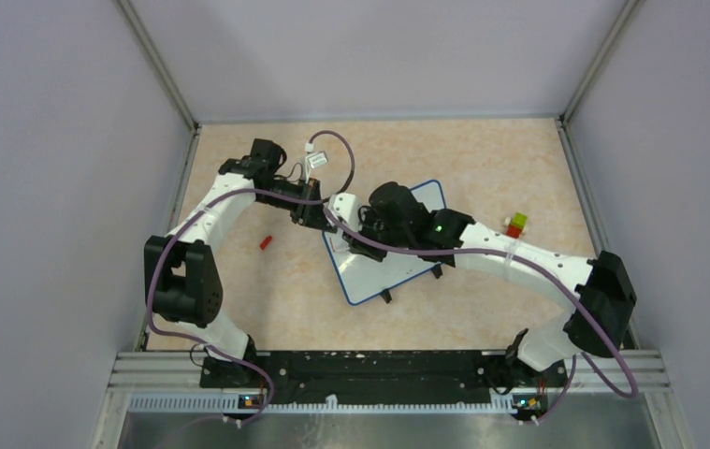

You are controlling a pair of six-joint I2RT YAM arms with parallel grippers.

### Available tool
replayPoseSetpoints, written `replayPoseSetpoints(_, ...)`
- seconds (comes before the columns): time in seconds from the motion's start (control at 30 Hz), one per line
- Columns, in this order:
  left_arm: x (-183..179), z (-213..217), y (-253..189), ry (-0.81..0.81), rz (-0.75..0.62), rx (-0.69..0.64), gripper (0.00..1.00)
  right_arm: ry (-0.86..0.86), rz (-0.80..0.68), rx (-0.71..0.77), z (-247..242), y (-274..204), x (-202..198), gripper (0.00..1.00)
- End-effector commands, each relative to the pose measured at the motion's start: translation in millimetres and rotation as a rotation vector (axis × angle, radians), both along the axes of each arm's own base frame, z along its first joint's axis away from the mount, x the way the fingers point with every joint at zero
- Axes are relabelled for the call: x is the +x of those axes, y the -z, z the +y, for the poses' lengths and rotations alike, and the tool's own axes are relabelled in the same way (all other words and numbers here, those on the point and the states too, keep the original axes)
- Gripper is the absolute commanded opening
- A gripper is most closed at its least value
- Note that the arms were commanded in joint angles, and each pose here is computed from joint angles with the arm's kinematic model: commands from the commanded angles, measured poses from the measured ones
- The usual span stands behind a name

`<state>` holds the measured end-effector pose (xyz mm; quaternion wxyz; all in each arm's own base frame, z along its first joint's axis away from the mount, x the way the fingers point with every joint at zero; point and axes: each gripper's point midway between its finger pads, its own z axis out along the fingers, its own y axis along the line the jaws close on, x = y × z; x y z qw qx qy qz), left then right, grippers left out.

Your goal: Write a sentence on the whiteboard

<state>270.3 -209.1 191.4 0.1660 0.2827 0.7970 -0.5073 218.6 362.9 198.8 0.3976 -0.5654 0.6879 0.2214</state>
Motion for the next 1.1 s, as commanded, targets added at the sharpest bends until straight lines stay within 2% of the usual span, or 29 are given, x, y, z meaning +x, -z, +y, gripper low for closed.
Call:
replayPoseSetpoints(0.0, -3, -4, -12, 0.011, -0.008, -0.034, 0.0, -0.002, -0.013, 0.024, 0, -7, -6, 0.0)
replayPoseSetpoints(0.23, -2, -4, -12, 0.011, -0.001, -0.035, 0.0, -0.036, -0.009, 0.006, 1, -5, -17, 0.0)
replayPoseSetpoints(0.53, -1, -5, -15, 0.009, -0.01, -0.035, 0.0, -0.042, -0.011, 0.075, 6, -47, -20, 0.0)
replayPoseSetpoints(1.07, -3, -5, -18, 0.012, -0.015, -0.047, 0.0, 0.08, -0.065, 0.107, 13, -58, 7, 0.0)
